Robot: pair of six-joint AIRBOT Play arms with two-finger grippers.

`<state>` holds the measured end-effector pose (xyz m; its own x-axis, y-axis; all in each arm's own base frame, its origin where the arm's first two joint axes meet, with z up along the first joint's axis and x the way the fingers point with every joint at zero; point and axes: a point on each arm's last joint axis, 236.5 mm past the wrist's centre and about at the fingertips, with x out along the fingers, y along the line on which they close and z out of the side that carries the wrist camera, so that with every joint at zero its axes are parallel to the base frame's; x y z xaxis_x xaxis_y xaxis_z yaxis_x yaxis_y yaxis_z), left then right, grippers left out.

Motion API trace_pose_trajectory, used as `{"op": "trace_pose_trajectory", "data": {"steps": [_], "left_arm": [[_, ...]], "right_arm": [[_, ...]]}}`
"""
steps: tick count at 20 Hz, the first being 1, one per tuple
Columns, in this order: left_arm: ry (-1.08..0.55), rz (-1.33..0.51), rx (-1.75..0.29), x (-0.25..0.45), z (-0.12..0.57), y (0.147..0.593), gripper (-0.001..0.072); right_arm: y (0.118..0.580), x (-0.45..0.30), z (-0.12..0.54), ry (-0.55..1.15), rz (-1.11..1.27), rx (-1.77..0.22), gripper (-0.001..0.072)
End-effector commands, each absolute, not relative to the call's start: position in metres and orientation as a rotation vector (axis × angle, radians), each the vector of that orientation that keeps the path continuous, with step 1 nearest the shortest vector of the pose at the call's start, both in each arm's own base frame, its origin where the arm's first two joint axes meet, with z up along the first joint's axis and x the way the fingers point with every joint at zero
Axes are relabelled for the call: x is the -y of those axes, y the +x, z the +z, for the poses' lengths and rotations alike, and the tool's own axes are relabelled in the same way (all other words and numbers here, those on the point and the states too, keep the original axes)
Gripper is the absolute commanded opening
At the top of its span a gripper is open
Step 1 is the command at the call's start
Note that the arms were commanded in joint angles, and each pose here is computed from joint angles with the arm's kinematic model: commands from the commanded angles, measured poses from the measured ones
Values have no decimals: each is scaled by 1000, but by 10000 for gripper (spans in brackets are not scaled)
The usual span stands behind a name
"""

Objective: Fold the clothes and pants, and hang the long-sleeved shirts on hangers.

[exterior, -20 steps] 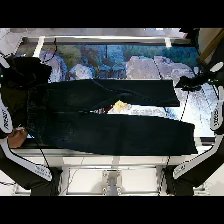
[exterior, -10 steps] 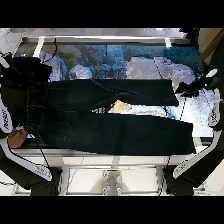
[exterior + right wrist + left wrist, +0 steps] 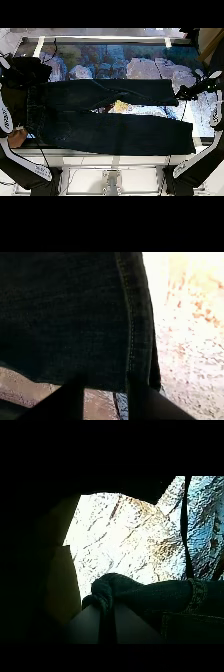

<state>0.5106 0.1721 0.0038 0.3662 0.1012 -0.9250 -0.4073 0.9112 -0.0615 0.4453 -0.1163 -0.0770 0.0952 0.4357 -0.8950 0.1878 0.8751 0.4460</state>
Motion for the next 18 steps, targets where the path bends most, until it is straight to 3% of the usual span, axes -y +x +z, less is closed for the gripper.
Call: {"op": "trace_pose_trajectory", "data": {"steps": [1,4,5,6,7,11,18], "left_arm": [[-306,333,-1150,-172,4,512,39],[-305,333,-1150,-172,4,512,38],[-303,332,-1151,-172,4,512,38],[-303,332,-1151,-172,4,512,38],[-303,332,-1151,-172,4,511,38],[-303,332,-1150,-172,4,512,39],[-303,332,-1150,-172,4,512,38]], "right_arm": [[430,107,-74,530,252,-1545,249],[418,114,-77,499,238,-1594,252],[421,117,-77,502,231,-1573,280],[426,121,-77,504,218,-1551,367],[428,125,-78,508,202,-1538,400],[428,143,-84,491,149,-1524,401],[447,96,-103,532,314,-1415,399]]}}
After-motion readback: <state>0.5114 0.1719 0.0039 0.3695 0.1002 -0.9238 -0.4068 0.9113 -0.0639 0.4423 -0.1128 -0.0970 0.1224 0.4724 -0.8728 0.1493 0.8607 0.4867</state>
